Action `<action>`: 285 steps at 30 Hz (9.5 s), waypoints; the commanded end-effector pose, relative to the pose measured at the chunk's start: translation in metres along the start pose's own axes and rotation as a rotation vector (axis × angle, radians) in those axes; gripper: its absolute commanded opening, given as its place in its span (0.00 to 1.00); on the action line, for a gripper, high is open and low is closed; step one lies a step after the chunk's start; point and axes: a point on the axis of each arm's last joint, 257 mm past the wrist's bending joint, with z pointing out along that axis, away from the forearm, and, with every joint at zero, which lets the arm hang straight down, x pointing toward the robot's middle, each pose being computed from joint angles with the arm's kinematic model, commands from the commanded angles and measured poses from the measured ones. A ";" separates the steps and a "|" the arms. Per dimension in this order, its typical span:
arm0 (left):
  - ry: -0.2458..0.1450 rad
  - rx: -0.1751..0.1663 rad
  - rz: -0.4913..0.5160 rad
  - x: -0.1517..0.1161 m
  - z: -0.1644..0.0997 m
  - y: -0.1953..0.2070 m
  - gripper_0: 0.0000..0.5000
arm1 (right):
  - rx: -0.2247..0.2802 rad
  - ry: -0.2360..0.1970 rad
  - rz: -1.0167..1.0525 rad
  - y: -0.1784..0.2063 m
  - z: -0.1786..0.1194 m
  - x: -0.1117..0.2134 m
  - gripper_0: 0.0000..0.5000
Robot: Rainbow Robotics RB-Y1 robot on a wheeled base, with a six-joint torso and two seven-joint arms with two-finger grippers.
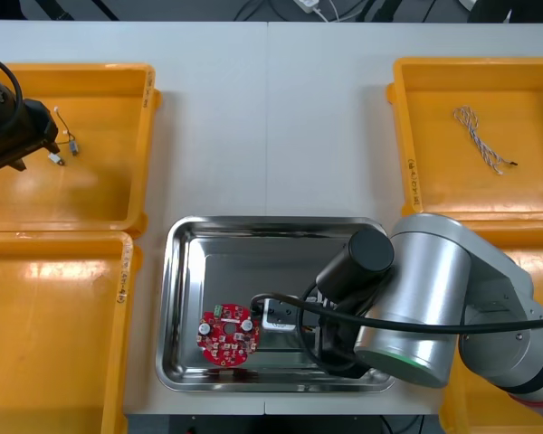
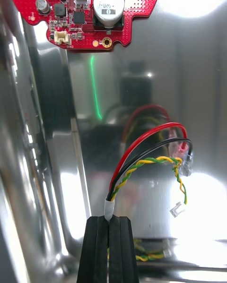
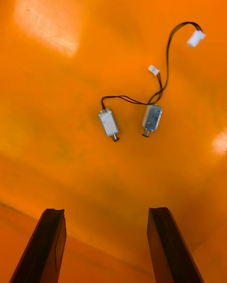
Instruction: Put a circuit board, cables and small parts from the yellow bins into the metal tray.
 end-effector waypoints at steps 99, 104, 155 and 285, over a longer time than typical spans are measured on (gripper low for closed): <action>-0.099 0.068 0.081 -0.042 0.056 -0.017 1.00 | 0.162 -0.179 0.435 -0.197 -0.157 0.068 1.00; -0.103 0.065 0.088 -0.042 0.057 -0.017 0.22 | 0.245 -0.158 0.504 -0.226 -0.176 0.092 1.00; -0.102 0.002 0.313 -0.021 -0.053 -0.033 0.01 | 0.300 -0.088 0.969 -0.364 -0.159 0.234 1.00; 0.018 0.229 0.463 0.286 0.010 -0.161 1.00 | 0.237 -0.083 0.760 -0.356 -0.170 0.209 0.00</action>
